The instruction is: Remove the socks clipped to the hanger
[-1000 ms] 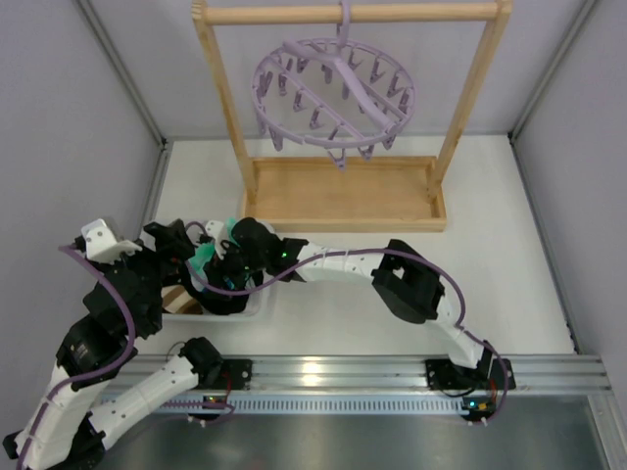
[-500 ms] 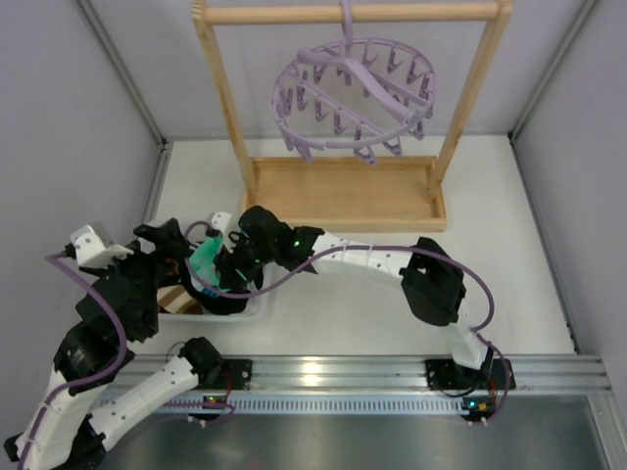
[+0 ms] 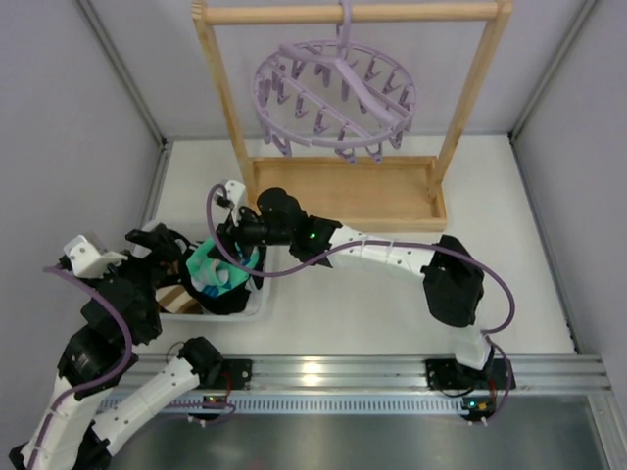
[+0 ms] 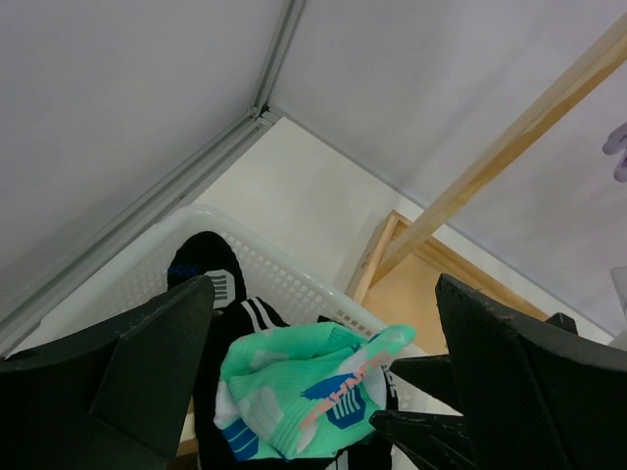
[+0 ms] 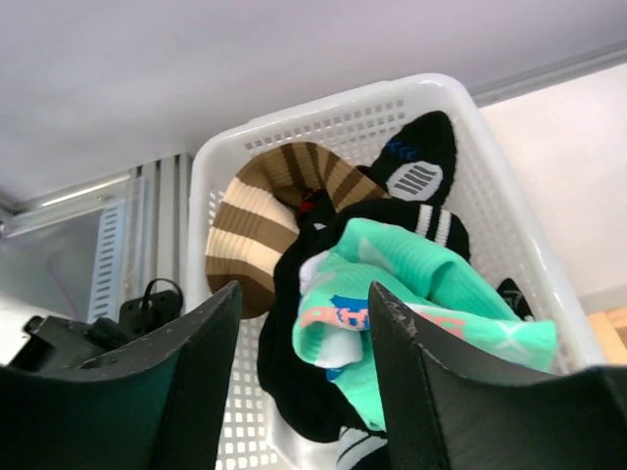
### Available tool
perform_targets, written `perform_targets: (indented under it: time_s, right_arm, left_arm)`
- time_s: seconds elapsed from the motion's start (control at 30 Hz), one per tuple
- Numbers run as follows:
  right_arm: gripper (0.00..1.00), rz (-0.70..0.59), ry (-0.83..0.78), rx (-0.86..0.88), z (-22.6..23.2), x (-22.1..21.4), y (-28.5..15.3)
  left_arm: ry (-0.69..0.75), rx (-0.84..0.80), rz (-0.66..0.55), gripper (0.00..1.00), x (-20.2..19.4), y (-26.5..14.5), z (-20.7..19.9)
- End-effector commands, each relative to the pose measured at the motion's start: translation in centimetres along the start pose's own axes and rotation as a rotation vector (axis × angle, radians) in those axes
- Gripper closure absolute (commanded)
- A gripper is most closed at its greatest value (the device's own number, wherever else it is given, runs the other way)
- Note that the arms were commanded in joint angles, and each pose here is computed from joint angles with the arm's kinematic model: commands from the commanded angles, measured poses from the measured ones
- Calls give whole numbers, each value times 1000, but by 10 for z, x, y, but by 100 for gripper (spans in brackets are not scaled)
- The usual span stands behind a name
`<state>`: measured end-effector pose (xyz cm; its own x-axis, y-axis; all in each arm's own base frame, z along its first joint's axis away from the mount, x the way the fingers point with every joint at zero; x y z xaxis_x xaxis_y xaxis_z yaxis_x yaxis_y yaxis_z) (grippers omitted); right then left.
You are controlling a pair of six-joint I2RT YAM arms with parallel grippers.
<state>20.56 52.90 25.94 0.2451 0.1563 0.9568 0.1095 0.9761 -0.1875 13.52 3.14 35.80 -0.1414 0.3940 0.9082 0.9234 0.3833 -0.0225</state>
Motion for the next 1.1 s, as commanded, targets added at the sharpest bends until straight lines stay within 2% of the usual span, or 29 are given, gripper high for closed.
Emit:
perform_targets:
  time_s: [0.0,0.13,0.17,0.23,0.27,0.3,0.33,0.37,0.4,0.43,0.47,0.5,0.53,0.57,0.63,0.7,0.83,1.07]
  right_arm:
    - [47,-137,-13,-61,-3,38,-20]
    - [38,-150,10,-236,-18,36,-59]
    - [35,-182,10,-270,-16,49,-80]
    - [32,-141,52,-436,-40,26,-110]
    - [29,-176,57,-483,-40,37,-134]
    - [27,-150,78,-589,-57,19,-153]
    - [24,-189,79,-631,-55,29,-179]
    - [16,-141,92,-686,-61,8,-193]
    - [12,-137,95,-759,-66,3,-210]
    - [9,-147,99,-804,-71,4,-226]
    - [5,-107,105,-848,-69,-3,-250]
    - [3,-87,111,-925,-77,-12,-269]
    - [1,-118,111,-956,-72,-5,-289]
    - [1,-66,116,-1018,-75,-20,-306]
    - [1,-97,123,-1096,-73,-17,-341]
    - [1,-65,131,-1192,-75,-30,-371]
    - [1,-84,134,-1315,-64,-32,-423]
    - [1,-93,131,-1490,-47,-37,-475]
  left_arm:
    - [19,16,1,2,-7,6,-6]
    - [155,-73,67,2,-22,15,-32]
    - [173,-108,90,2,-26,16,-40]
    - [220,-144,125,2,-33,22,-53]
    - [209,-205,150,2,-35,23,-63]
    - [216,-228,161,2,-38,27,-67]
    - [219,-267,180,2,-43,29,-73]
    - [202,-248,160,2,-39,38,-70]
    - [208,-341,211,2,-50,38,-78]
    - [225,-352,234,2,-57,45,-78]
    - [222,-310,238,2,-58,54,-69]
    - [221,-335,277,2,-65,57,-71]
    - [232,-330,302,2,-70,63,-69]
    - [242,-318,309,2,-72,68,-65]
    - [266,-318,317,2,-75,70,-64]
    - [288,-317,313,2,-78,67,-59]
    - [296,-321,287,2,-79,58,-50]
    - [300,-304,249,2,-86,45,-35]
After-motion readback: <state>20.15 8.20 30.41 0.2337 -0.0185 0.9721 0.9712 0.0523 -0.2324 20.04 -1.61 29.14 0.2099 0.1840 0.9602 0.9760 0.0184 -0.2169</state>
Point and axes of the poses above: each gripper's point midway between its finger pads, its own y axis out along the fingers, its own z axis along the line the jaws close on, x = y × z, the point moved 4 cm from there along -y, back along the fingers, and after that the axes turned 1 degree about y, right-handed, at the moved point
